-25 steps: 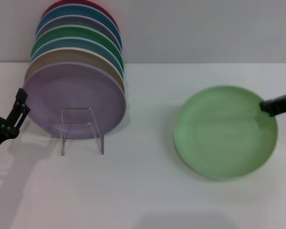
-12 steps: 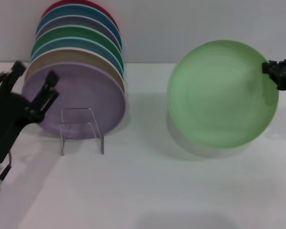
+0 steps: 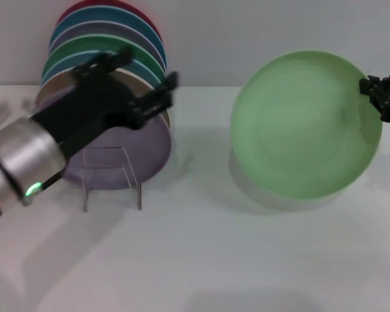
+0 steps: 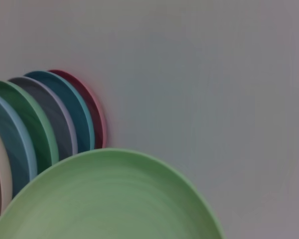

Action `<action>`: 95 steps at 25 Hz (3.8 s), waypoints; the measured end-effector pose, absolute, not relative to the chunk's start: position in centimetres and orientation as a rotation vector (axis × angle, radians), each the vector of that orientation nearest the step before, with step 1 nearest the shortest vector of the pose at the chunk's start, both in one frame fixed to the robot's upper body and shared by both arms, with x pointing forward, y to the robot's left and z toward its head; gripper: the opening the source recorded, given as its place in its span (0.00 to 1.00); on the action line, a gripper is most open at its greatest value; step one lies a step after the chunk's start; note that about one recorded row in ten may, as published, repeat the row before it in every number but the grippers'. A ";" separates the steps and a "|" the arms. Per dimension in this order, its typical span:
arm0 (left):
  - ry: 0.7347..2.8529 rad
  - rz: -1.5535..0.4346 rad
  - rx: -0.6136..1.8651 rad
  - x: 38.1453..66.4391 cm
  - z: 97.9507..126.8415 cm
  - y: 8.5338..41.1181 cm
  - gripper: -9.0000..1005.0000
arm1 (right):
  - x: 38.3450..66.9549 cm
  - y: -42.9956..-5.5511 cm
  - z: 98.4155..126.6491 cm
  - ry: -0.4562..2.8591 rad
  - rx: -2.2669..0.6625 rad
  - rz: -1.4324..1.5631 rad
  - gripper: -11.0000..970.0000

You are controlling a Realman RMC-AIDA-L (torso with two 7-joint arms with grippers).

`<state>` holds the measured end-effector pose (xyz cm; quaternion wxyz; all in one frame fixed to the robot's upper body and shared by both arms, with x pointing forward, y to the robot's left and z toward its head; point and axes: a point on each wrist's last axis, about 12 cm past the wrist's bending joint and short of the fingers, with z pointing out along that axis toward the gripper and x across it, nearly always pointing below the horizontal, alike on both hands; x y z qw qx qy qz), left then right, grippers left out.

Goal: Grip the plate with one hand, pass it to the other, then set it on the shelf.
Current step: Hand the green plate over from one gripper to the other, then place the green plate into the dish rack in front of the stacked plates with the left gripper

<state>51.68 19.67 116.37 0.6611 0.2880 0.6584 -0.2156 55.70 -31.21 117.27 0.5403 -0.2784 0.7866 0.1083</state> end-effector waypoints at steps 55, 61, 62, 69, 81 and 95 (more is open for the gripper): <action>1.776 -0.337 0.919 53.2 119.7 11.9 0.79 | 55.2 -27.6 116.9 1.666 -0.889 0.411 0.05; 1.721 -0.275 0.929 53.6 119.3 12.4 0.79 | 55.3 -27.5 117.1 1.657 -0.886 0.422 0.05; 1.718 -0.273 0.928 53.6 119.3 12.4 0.79 | 55.2 -27.6 117.0 1.658 -0.885 0.422 0.05; 1.714 -0.270 0.927 53.7 119.3 12.4 0.58 | 55.1 -27.7 117.0 1.660 -0.884 0.420 0.06; 1.699 -0.263 0.913 54.1 119.3 12.5 0.12 | 54.6 -27.6 116.7 1.635 -0.898 0.484 0.06; 1.500 -0.164 0.786 54.2 120.8 13.7 0.08 | 50.0 -34.5 114.4 1.477 -0.446 0.689 0.35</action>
